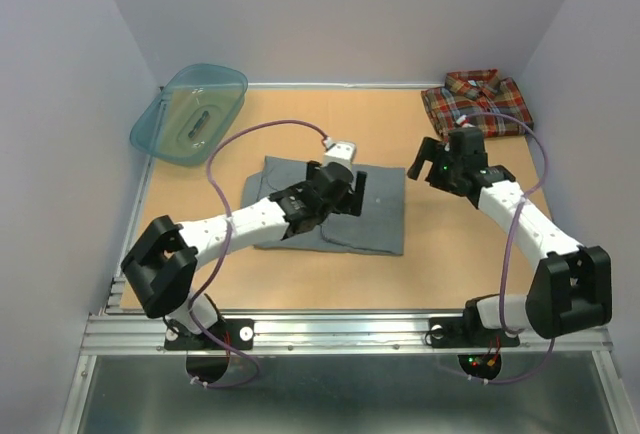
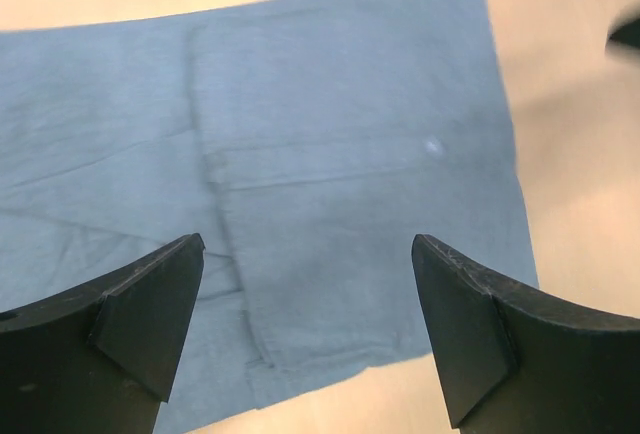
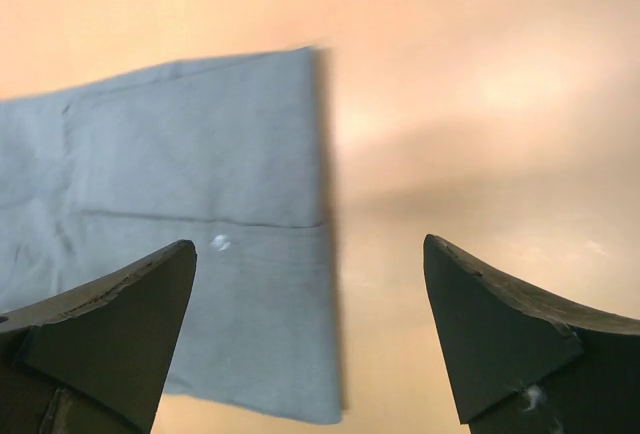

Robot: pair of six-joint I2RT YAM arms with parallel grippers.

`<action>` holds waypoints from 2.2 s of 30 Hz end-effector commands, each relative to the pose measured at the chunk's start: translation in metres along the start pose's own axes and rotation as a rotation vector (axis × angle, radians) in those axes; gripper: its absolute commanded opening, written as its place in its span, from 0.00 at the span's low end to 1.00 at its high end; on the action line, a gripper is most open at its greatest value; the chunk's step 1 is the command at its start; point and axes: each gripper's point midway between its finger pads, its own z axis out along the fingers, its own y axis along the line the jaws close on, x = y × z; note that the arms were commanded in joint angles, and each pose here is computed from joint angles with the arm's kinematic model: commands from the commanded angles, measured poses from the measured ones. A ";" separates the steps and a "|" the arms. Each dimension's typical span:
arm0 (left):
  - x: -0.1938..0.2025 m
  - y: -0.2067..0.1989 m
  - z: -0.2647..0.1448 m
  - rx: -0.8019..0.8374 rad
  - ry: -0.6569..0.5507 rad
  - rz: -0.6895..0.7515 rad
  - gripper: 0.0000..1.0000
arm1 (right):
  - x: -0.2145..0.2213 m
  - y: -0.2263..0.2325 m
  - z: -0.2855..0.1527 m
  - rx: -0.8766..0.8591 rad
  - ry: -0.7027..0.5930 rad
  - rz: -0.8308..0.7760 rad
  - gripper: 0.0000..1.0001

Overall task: Fold and stack the long sleeve shirts
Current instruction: Fold the shirt

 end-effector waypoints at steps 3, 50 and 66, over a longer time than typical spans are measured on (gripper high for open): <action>0.027 -0.076 0.003 0.102 -0.027 0.376 0.89 | -0.004 -0.065 -0.023 0.209 -0.042 0.134 1.00; 0.103 -0.142 0.020 0.263 0.025 0.483 0.00 | 0.049 -0.004 -0.010 -0.321 0.112 0.435 1.00; 0.083 -0.153 0.004 0.340 -0.001 0.387 0.00 | 0.091 0.017 0.043 -0.554 0.281 0.559 0.96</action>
